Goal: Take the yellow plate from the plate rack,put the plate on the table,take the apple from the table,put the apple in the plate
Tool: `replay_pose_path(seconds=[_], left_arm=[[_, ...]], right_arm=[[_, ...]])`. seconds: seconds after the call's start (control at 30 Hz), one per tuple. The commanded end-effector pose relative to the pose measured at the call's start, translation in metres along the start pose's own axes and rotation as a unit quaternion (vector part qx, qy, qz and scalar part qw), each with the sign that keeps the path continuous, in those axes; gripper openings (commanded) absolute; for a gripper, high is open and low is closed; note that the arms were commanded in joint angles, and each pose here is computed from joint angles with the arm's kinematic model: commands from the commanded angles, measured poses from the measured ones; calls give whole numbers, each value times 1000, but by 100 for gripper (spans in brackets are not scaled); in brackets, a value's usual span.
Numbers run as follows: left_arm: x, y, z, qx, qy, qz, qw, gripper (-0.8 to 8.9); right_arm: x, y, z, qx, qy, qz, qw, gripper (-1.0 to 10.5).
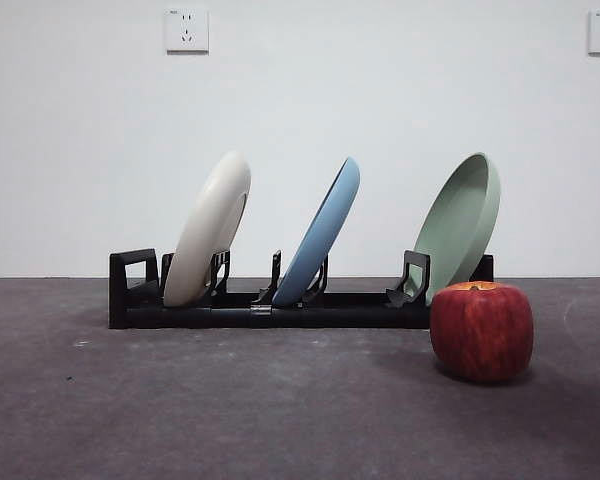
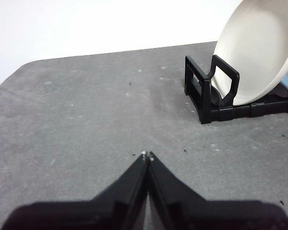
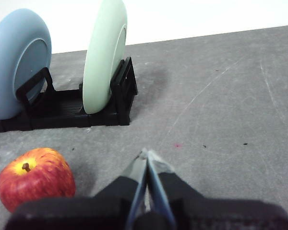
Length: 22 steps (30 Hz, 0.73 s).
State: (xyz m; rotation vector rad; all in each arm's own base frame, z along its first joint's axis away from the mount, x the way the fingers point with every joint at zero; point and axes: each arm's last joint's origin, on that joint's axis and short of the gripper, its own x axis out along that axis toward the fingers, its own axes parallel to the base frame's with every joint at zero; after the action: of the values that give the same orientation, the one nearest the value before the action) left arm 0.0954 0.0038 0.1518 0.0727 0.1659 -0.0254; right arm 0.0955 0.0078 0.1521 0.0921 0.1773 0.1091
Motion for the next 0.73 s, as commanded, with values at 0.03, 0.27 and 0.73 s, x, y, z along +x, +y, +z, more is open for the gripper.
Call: replay_pose_path(seconds=[0.03, 0.27, 0.73], left_arm=[[1, 0, -4, -14, 4, -2, 1000, -3], [1, -1, -3, -100, 2, -12, 995, -5], [-12, 0, 40, -171, -40, -44, 983, -7]], right_arm=[[1, 0, -5, 33, 8, 0, 999, 1], [1, 0, -4, 122, 7, 1, 992, -2], [-9, 6, 57, 157, 2, 10, 988, -9]])
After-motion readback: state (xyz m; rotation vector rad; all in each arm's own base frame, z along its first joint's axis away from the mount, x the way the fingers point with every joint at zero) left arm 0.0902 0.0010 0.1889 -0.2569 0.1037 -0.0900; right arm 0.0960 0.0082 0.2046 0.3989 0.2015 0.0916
